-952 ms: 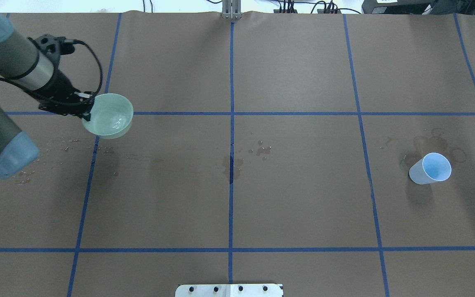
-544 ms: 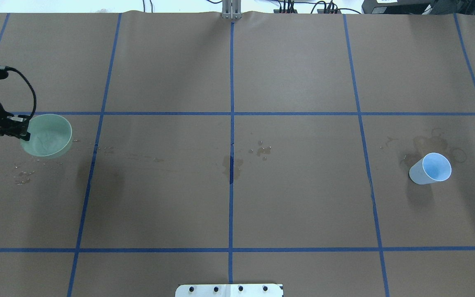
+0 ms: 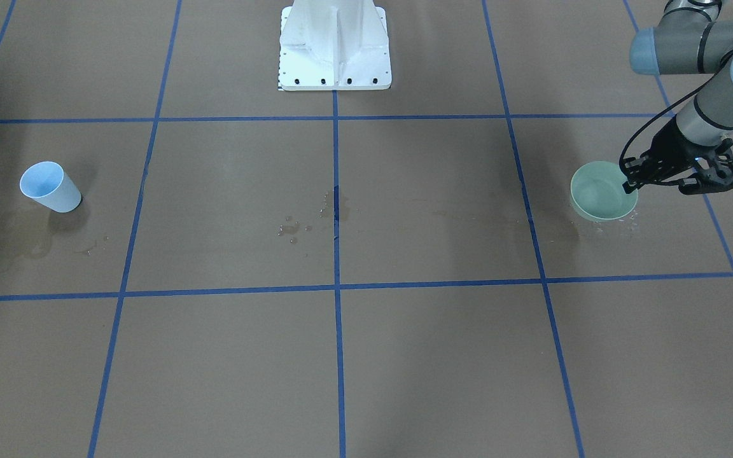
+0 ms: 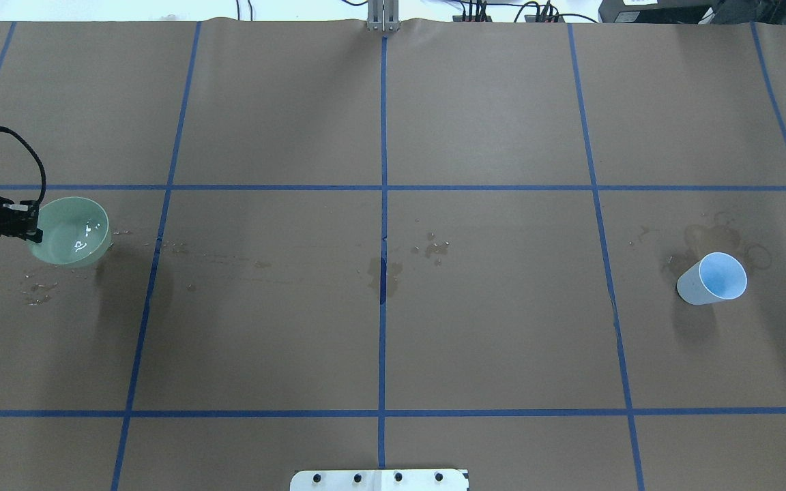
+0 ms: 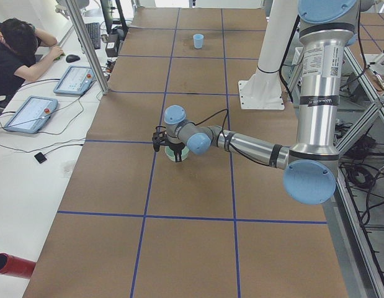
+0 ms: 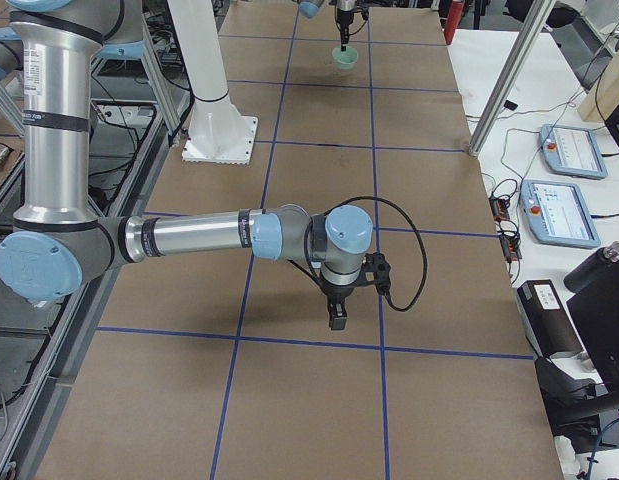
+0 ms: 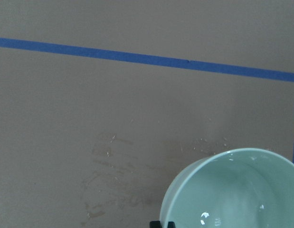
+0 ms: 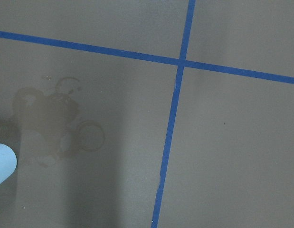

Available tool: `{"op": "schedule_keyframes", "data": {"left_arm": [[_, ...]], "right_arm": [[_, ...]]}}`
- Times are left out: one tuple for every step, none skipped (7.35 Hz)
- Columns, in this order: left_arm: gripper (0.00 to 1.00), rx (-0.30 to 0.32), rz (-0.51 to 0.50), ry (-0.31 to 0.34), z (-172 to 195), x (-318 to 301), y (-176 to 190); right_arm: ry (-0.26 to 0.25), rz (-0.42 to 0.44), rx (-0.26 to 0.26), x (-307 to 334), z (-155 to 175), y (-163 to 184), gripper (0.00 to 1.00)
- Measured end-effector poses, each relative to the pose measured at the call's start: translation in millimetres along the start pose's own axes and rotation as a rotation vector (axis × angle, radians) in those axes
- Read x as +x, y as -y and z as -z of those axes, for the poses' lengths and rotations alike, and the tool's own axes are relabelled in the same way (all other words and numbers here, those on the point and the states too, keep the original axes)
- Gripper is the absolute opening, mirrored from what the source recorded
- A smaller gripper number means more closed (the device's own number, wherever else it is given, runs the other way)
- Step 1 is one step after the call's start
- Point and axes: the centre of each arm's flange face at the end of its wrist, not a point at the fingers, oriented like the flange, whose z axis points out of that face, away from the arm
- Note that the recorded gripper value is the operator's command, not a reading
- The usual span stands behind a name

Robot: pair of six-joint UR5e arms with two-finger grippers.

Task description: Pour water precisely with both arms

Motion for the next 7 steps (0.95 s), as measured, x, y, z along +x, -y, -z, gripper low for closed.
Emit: {"op": "schedule_keyframes", "data": {"left_arm": [[0.0,0.005,0.014,-0.017,-11,1,2],[0.0,0.004,0.014,-0.025,-20,2,3],[0.0,-0.003,0.009,-0.026,-28,7,2],[0.0,-0.011,0.002,-0.023,-35,11,0],[0.27,-0.017,-0.004,-0.02,-39,14,-2],[0.93,-0.021,-0.01,-0.018,-42,16,-3],[1.0,-0.023,-0.018,-0.017,-44,19,-4]], "right_arm": [[0.0,0.001,0.0,0,0,2,0.99],[-0.001,0.001,0.001,0,0,4,0.99],[-0.001,0.003,0.001,0,0,4,0.99],[-0.001,0.005,0.002,0,0,5,0.99],[-0.001,0.006,0.004,-1,1,6,0.99],[-0.002,0.008,0.007,-2,3,8,0.99],[-0.004,0.011,0.01,-2,4,9,0.99]]}}
